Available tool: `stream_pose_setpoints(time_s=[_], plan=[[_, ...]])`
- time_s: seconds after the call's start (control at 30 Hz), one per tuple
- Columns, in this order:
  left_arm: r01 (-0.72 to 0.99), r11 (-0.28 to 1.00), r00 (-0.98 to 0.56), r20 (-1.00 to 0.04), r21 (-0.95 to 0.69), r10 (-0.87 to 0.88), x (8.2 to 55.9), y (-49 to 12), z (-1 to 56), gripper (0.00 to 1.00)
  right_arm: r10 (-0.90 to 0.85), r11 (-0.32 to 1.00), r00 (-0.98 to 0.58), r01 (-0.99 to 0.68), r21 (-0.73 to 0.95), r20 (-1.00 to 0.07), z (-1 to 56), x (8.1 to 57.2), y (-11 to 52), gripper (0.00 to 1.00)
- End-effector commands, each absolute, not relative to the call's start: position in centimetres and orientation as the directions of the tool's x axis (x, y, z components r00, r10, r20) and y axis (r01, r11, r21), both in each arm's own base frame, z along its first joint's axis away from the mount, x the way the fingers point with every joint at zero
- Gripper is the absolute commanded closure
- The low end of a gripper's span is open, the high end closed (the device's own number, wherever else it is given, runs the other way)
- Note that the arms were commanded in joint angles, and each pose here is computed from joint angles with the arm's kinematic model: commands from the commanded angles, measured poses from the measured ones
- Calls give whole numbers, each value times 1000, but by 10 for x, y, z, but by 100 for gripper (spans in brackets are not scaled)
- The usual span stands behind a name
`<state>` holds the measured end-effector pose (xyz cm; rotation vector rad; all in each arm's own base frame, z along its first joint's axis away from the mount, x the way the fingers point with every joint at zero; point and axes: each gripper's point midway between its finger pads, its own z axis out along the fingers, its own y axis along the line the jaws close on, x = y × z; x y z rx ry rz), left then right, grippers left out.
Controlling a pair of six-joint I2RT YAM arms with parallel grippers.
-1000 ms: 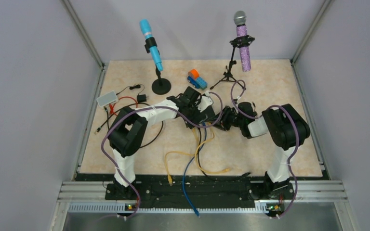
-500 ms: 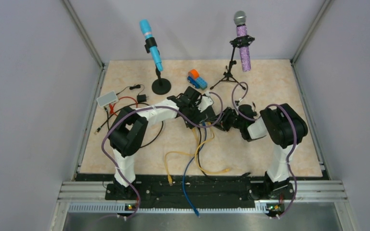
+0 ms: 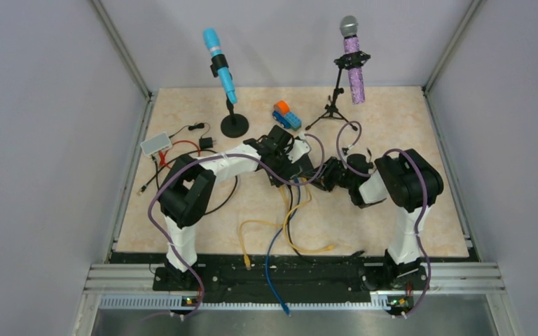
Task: Pull the plug from the switch port
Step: Pull the connector from the switch port.
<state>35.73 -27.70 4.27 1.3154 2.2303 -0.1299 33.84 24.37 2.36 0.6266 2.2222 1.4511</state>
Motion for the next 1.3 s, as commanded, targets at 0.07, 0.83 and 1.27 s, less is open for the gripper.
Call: stream_pose_setpoints(time_s=[0.07, 0.83, 1.27], plan=[[855, 495, -373, -481, 154, 794, 351, -281, 41, 6, 582, 404, -808, 189, 895, -93, 2, 331, 243, 71], [858, 492, -376, -470, 150, 799, 350, -282, 40, 7, 608, 387, -791, 219, 896, -70, 2, 332, 245, 65], [858, 494, -382, -468, 141, 797, 348, -282, 37, 7, 639, 337, -767, 220, 915, -51, 4, 321, 244, 66]])
